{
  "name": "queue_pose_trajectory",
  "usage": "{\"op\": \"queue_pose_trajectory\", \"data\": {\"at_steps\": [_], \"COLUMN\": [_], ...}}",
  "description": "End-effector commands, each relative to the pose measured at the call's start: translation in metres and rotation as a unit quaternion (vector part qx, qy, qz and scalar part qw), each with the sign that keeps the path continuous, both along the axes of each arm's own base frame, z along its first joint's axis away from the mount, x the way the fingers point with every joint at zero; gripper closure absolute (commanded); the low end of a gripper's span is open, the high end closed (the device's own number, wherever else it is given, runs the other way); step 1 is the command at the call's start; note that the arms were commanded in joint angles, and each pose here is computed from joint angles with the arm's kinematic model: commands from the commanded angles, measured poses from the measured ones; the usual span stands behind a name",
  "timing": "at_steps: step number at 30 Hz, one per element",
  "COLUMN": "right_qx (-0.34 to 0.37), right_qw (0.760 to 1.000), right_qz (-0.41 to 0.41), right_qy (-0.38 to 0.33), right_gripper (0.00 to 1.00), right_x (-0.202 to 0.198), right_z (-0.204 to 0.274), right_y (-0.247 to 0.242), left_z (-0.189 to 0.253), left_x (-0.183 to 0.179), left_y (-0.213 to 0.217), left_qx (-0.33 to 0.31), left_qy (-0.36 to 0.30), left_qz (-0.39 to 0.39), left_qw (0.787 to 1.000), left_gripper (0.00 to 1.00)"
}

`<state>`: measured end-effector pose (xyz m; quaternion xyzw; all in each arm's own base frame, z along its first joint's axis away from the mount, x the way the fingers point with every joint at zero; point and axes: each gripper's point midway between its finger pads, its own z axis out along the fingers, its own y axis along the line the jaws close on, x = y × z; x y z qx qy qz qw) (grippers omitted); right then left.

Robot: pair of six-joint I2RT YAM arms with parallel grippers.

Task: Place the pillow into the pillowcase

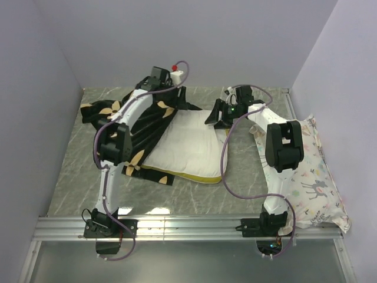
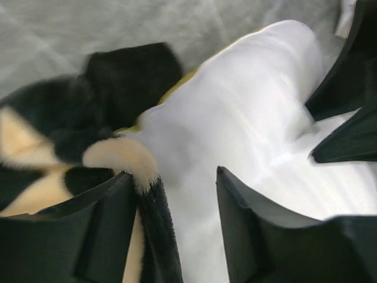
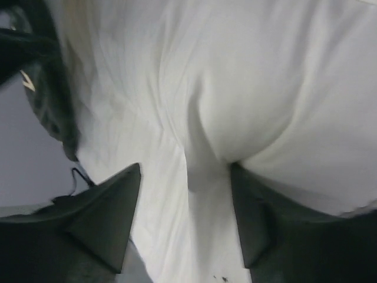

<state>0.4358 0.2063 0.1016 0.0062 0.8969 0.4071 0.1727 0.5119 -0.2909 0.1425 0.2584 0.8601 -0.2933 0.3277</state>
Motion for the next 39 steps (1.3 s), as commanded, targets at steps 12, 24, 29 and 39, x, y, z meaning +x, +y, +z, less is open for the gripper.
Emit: {"op": "queue_pose_trajectory", "data": {"at_steps": [12, 24, 29, 39], "right_qx": [-0.281, -0.322, -0.337, -0.39], "right_qw": [0.856, 0.724, 0.718, 0.689], "right_qz": [0.207, 0.382, 0.402, 0.435], "right_qy": [-0.381, -0.475, -0.458, -0.429], "right_gripper": [0.02, 0.0, 0.0, 0.12], "right_x": [-0.09, -0.166, -0.172, -0.158], "right_z": [0.088, 0.032, 0.002, -0.067], "right_y": [0.019, 0.143, 0.156, 0.152], "left_z": [0.111, 0.125, 0.12, 0.107], "left_x": [-0.123, -0.153, -0.159, -0.18], "left_y": [0.218, 0.271, 0.275, 0.272], "left_qx": [-0.052, -0.045, -0.026, 0.014], "left_qy": [-0.02, -0.042, -0.05, -0.085], "left_qz": [0.117, 0.184, 0.182, 0.115], "left_qw": [0.992, 0.981, 0.982, 0.99], "left_gripper": [0.23, 0.21, 0.21, 0.2]}}
